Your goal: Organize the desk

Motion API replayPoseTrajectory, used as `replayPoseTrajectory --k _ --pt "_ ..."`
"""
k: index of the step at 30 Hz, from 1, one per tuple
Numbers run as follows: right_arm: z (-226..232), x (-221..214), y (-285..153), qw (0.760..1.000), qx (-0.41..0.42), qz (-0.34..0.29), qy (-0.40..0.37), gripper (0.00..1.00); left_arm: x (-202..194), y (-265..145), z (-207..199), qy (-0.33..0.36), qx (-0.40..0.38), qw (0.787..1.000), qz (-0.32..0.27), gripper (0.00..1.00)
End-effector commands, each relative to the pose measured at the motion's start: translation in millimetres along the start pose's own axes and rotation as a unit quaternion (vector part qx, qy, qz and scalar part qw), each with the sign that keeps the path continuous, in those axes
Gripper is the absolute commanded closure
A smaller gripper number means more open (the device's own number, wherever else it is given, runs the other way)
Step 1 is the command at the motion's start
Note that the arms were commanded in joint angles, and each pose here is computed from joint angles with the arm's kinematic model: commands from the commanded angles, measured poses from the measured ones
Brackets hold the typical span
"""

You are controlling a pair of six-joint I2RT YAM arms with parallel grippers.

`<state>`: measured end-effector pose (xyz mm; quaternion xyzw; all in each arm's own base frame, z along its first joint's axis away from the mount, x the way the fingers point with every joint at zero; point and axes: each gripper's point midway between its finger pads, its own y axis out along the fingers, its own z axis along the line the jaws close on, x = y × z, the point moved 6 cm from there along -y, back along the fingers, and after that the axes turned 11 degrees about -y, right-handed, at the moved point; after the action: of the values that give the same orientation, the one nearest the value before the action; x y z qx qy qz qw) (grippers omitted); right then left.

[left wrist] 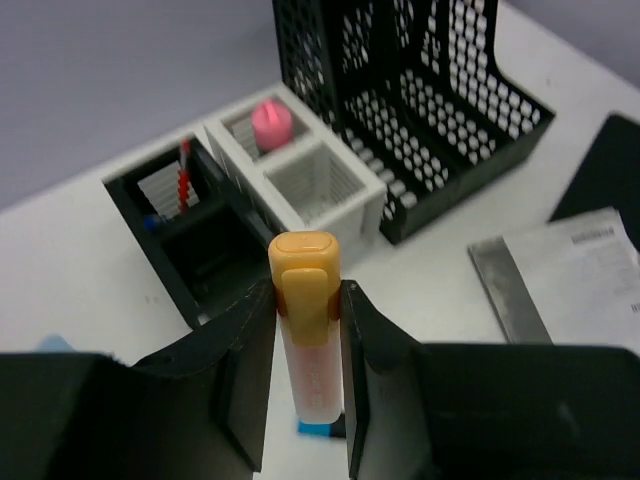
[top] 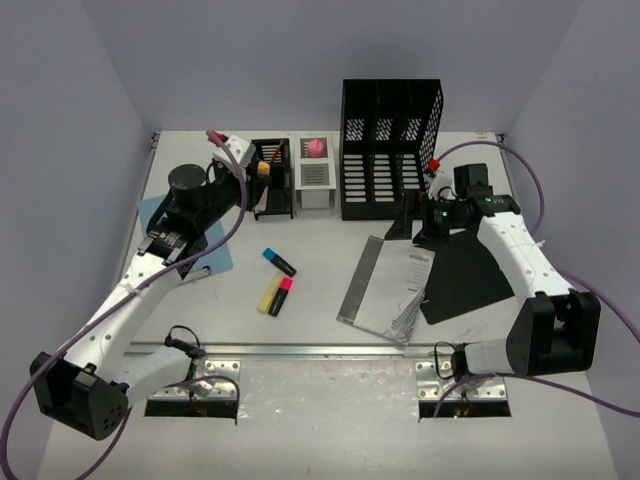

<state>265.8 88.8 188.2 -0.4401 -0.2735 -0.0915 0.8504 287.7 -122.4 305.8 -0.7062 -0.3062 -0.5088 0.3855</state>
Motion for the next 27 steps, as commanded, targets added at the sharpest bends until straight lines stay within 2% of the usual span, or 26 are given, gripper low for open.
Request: replayPoseTrajectory --k 1,6,10,12,17,27 --pt "3.5 9.5 -3.5 1.000 0.004 -0.017 -0.010 0.01 33.6 21.8 9.4 0.048 0.011 0.988 -0.144 1.00" --pt "2.5 9.1 -2.1 1.000 0.003 -0.015 -0.009 0.01 53.9 52.6 29.0 0.072 0.042 0.969 -0.232 1.00" --pt "1.3 7.1 -2.1 1.000 -0.001 -0.012 -0.011 0.01 60.8 72.8 42.2 0.077 0.046 0.963 -0.254 1.00" --pt "0.9 7.1 -2.5 1.000 -0.003 -0.013 -0.014 0.01 67.1 79.7 48.3 0.075 0.042 0.963 -0.256 1.00" --pt "-1.1 4.9 0.9 1.000 -0.002 -0.010 -0.012 0.01 54.8 101.8 63.1 0.069 0.043 0.967 -0.240 1.00" --pt "-1.2 9.8 -1.9 1.000 -0.005 -0.006 -0.022 0.01 -0.3 127.9 87.9 0.038 0.048 0.983 -0.172 1.00"
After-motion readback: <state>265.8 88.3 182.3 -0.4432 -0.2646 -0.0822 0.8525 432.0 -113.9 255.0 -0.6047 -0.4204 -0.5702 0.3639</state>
